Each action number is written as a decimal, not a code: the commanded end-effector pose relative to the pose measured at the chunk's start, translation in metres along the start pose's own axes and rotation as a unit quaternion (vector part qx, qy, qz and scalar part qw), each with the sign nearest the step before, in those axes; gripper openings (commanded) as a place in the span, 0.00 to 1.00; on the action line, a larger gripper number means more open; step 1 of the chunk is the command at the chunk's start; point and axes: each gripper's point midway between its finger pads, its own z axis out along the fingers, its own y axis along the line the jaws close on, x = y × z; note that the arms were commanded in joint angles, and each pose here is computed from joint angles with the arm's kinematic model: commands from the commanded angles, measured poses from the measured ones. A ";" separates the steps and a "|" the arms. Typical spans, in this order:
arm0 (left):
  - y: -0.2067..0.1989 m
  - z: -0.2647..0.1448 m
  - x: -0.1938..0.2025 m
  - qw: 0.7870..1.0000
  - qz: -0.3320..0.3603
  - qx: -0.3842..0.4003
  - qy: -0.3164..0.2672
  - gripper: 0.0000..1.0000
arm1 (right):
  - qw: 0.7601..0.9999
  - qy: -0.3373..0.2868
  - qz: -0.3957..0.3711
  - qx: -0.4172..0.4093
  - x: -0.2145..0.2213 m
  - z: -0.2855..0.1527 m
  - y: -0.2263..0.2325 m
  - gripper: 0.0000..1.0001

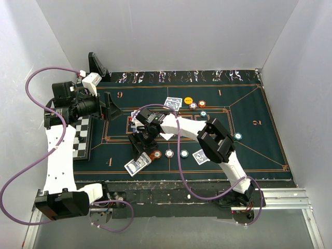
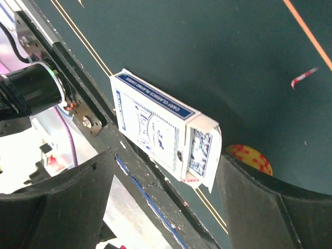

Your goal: Distribute texas hold em gaming equipment

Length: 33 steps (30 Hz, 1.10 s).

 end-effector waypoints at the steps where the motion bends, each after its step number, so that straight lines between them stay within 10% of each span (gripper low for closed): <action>1: -0.002 -0.006 -0.002 1.000 0.010 -0.009 -0.012 0.98 | 0.996 -0.059 -0.048 0.041 -0.012 -0.044 0.019 0.85; 20: 0.009 -0.011 0.014 0.998 0.015 -0.053 0.001 0.98 | 0.968 -0.217 -0.125 0.004 -0.032 -0.191 0.114 0.89; 33: 0.040 0.005 0.022 0.995 -0.021 -0.091 0.028 0.98 | 0.936 -0.346 -0.019 0.061 0.015 -0.296 0.017 0.92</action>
